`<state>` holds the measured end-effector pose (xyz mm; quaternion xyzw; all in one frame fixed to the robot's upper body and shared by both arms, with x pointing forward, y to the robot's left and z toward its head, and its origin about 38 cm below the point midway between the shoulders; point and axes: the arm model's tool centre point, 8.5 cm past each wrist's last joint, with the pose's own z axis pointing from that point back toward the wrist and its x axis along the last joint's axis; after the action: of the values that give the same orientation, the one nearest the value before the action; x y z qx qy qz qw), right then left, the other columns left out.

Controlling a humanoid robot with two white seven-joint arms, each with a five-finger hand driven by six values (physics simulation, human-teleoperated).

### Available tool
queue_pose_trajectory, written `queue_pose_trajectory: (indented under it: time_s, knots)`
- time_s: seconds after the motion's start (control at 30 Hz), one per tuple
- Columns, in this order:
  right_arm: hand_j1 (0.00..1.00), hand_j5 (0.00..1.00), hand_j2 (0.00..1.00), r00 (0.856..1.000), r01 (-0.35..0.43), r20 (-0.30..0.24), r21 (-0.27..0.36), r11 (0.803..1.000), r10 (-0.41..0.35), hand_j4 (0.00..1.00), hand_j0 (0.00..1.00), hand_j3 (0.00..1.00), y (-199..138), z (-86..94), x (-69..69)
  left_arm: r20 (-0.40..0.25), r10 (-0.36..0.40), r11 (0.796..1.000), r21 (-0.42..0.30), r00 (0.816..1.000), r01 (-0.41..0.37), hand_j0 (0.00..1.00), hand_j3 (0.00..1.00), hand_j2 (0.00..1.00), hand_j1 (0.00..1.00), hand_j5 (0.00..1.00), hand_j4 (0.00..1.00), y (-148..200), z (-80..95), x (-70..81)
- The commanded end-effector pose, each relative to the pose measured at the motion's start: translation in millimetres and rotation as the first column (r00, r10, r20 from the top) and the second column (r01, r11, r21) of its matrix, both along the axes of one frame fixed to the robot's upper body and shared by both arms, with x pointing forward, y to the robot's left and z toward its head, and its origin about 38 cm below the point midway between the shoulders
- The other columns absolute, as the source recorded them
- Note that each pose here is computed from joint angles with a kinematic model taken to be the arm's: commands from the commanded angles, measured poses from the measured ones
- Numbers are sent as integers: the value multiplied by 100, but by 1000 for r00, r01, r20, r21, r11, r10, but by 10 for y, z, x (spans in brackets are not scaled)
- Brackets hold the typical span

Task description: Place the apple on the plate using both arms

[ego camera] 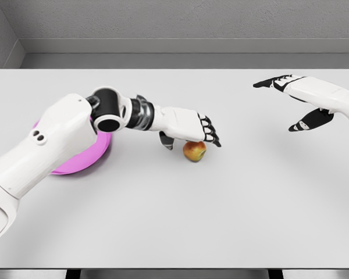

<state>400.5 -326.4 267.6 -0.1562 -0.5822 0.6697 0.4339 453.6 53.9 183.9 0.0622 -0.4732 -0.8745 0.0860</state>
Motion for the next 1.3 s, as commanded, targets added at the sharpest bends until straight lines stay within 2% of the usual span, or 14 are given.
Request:
queue_pose_trajectory:
  time_s: [0.0,0.17,0.3,0.33,0.4,0.47,0.87,1.07,1.27]
  knots:
    - [100,100,100,1000,0,-1,3,1000,0,100,100,100,-1,3,-1,-10,-8,1000,7,1000,8,100,100,100,100,100,100,-40,-46,-24]
    - [100,100,100,1000,0,-2,2,1000,0,100,100,100,1,-2,-1,-18,-29,999,13,999,30,98,98,98,98,98,98,-78,-76,-83]
    - [100,100,100,1000,0,-2,2,1000,0,100,100,100,1,-2,-1,-24,-42,999,-1,999,42,91,91,91,91,91,91,-89,-54,-121]
    - [100,100,100,1000,0,-1,4,1000,0,100,100,100,3,1,0,-23,-40,999,-1,999,40,87,87,87,87,87,87,-81,-51,-117]
    - [100,100,100,1000,-1,-2,4,1000,1,100,100,100,5,-4,-1,-23,-38,999,0,999,38,71,71,71,71,71,71,-74,-52,-114]
    - [100,100,100,1000,-2,-1,4,1000,2,100,100,100,9,-1,-3,-24,-41,999,1,999,41,64,64,64,64,64,64,-83,-59,-122]
    - [100,100,100,1000,-1,-7,3,1000,1,100,100,100,7,-20,-5,-19,-53,998,31,998,54,64,64,64,64,64,64,-108,-147,-161]
    - [100,100,100,1000,-1,-10,3,1000,1,100,100,100,6,-33,-9,-19,-44,998,37,999,44,55,55,55,55,55,55,-60,-160,-147]
    - [100,100,100,1000,-2,-10,5,1000,2,100,100,100,10,-34,-8,7,-40,997,71,999,40,45,45,45,45,45,45,-32,-199,-130]
